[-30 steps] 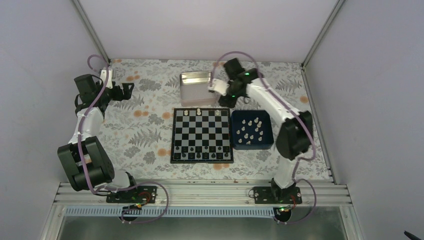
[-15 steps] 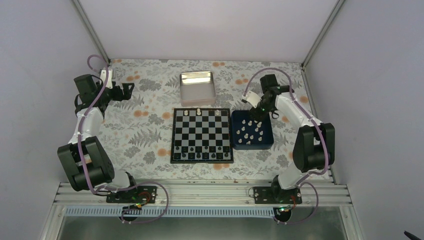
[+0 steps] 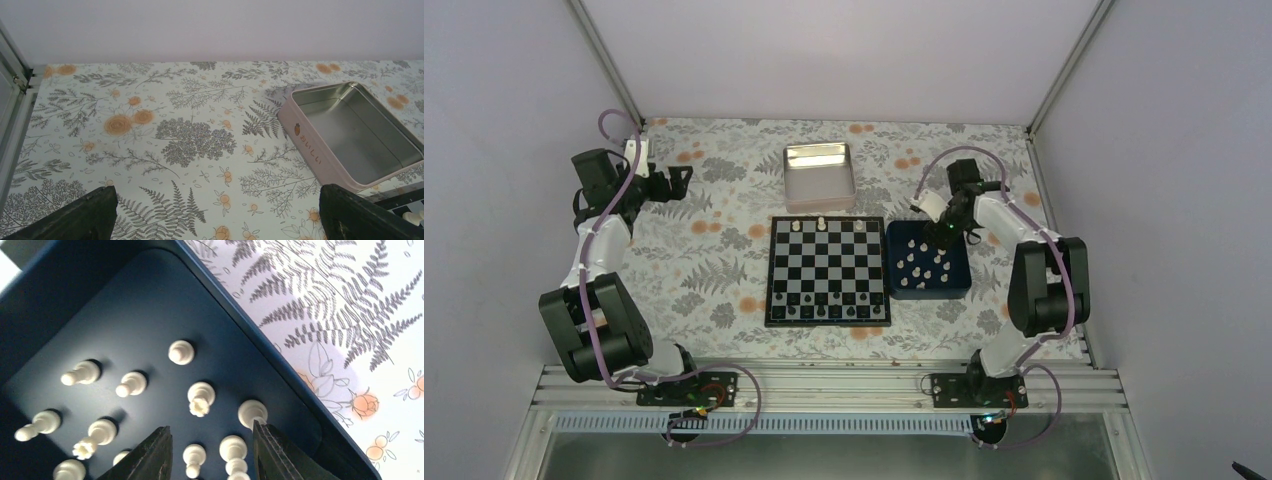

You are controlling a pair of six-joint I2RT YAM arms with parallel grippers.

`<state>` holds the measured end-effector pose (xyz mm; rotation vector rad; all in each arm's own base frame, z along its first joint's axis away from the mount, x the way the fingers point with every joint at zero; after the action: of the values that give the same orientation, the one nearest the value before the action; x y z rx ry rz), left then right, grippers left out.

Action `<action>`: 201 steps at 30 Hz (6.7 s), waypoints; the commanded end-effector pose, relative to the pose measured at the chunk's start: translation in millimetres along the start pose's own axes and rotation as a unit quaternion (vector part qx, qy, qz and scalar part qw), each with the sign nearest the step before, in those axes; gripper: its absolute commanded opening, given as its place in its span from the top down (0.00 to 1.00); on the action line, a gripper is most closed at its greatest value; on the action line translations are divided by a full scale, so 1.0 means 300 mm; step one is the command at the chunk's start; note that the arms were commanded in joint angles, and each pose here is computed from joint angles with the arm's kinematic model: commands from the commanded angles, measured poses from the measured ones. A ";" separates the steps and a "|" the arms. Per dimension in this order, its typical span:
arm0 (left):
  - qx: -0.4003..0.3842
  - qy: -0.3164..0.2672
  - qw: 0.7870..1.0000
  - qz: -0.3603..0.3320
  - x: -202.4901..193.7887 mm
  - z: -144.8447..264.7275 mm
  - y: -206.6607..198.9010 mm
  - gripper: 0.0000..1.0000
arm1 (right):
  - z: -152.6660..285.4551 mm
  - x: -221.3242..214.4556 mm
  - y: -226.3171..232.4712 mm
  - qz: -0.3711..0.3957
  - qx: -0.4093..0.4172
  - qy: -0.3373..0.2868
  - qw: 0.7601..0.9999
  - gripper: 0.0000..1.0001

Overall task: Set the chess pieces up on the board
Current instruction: Pick up the chess piece from the storage box, then place the chess piece on the chessboard, then pick up the chess piece from the storage box.

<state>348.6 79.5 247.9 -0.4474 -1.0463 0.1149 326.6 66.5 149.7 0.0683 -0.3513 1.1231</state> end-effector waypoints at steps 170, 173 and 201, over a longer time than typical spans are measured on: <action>-0.009 -0.007 1.000 0.009 -0.004 0.038 0.047 0.00 | -0.019 0.003 0.006 0.009 0.026 0.012 1.000 0.60; -0.009 -0.007 1.000 0.009 -0.003 0.039 0.046 0.00 | -0.039 0.001 0.000 0.009 0.022 0.017 1.000 0.60; -0.014 -0.002 1.000 0.010 -0.011 0.032 0.052 0.00 | -0.152 -0.024 -0.007 0.009 0.040 0.042 0.998 0.74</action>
<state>341.9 94.9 247.1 -0.4665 -1.0540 0.1403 337.6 67.3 109.9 0.0936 -0.2385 1.1433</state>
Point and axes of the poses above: each gripper's point midway between its finger pads, its own z axis back along the fingers, its own y axis along the line the jaws close on, x = y × z, the point moved 8 cm from there along z, back along the fingers, and after that the axes turned 14 degrees about z, right-handed, at the moved point
